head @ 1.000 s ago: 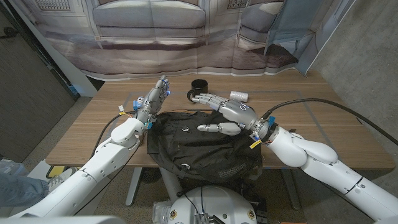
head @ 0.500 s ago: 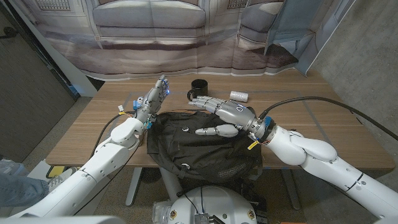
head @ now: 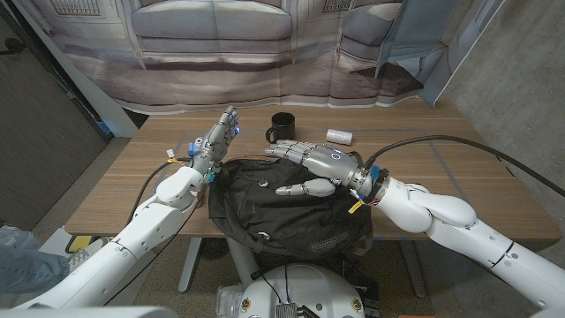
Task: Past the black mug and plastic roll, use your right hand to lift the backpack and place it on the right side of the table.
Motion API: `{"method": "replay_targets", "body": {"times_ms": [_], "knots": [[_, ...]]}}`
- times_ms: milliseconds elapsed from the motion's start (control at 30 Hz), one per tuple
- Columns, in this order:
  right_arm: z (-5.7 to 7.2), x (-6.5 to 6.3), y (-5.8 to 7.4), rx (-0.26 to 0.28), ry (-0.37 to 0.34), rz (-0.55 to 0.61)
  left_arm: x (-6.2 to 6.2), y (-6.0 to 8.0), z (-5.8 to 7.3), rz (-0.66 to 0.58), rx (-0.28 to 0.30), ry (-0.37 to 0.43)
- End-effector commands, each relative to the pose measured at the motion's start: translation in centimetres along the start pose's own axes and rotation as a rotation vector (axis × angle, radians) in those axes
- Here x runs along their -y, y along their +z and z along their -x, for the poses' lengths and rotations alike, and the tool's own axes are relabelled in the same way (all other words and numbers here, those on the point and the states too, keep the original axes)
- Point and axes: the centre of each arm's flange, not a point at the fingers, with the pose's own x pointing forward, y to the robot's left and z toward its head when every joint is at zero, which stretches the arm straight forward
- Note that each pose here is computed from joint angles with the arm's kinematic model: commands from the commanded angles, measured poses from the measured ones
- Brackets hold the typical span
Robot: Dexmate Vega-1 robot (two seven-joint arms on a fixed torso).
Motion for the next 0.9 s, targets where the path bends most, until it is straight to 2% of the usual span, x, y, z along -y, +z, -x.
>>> {"method": "replay_targets", "body": {"times_ms": [33, 433, 900], "knots": [[-0.3, -0.5, 0.1, -0.007, 0.045, 0.057, -0.4, 0.1, 0.0, -0.002, 0.000, 0.004], [-0.8, -1.3, 0.1, -0.018, 0.078, 0.107, -0.6, 0.3, -0.5, -0.003, 0.001, 0.001], [-0.6, -2.2, 0.1, -0.036, 0.135, 0.134, -0.5, 0.6, -0.8, -0.005, 0.003, -0.003]]}}
